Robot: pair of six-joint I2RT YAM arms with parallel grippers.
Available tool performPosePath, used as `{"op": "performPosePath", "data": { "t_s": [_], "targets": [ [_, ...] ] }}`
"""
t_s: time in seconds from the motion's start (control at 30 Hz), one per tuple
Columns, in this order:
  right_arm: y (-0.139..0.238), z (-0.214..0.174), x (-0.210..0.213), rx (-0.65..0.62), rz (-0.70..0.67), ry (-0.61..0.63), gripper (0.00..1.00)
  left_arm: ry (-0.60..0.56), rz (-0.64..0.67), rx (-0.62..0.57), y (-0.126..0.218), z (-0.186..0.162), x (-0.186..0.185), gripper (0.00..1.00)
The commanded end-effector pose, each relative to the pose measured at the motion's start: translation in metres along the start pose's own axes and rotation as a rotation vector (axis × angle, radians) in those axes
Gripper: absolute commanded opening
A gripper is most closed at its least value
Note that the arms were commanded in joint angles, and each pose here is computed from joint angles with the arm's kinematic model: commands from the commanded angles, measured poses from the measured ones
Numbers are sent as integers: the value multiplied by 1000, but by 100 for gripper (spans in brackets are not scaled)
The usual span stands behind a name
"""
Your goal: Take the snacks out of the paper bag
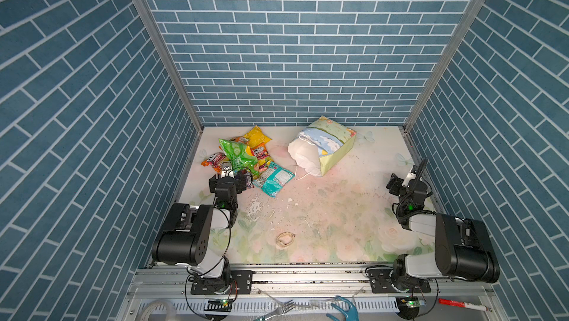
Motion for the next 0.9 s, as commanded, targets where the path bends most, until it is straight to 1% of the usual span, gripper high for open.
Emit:
{"op": "performPosePath", "data": {
  "t_s": [0.0, 0.07, 0.1, 0.13, 0.17, 0.2, 0.23, 0.27, 0.4, 0.47, 0.53, 0.7, 0.8, 0.87],
  "targets": [
    [3, -2, 8, -46, 97, 56, 82, 10, 1, -2, -1, 3, 1, 100],
    [-3, -14, 21, -46, 240, 112, 82, 10, 1, -3, -1, 3, 1, 100],
    [-8, -15, 26, -47, 284, 111, 84, 9, 1, -2, -1, 3, 1, 100],
    [-10, -14, 22, 12, 239, 117, 84, 8, 1, -3, -1, 3, 1, 100],
    [-14, -12, 20, 11, 208, 94, 83, 9, 1, -3, -1, 3, 1, 100],
    [-16, -12, 20, 3, 216, 83, 83, 7, 1, -3, -1, 3, 1, 100],
    [-18, -12, 19, 48, 189, 94, 84, 8, 1, -2, -1, 3, 1, 100],
    [-20, -10, 21, 34, 192, 99, 85, 8, 1, -2, -1, 3, 1, 99],
    [-21, -11, 24, 51, 191, 114, 88, 7, 3, -1, -1, 3, 1, 100],
    [-20, -11, 24, 46, 167, 124, 89, 7, 1, -4, -1, 4, 0, 100],
    [-19, -11, 24, 37, 164, 126, 99, 7, 1, -3, -1, 3, 0, 99],
    [-10, -14, 19, -26, 91, 114, 99, 8, 3, 0, -1, 3, 0, 100],
    [-6, -15, 20, -42, 106, 122, 99, 5, 3, -1, -1, 3, 0, 100],
    [-11, -13, 20, -16, 99, 121, 99, 6, 4, -2, -1, 3, 0, 100]
  ]
}}
Point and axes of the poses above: each gripper's point midway between its finger pads, its own y axis back along the fingers, its own x axis along the line the jaws close on, z = x × y, the point moved 8 cm from there along y, back along the fingers, and after that the axes turned 2 degrees about y, right-handed, at the moved point
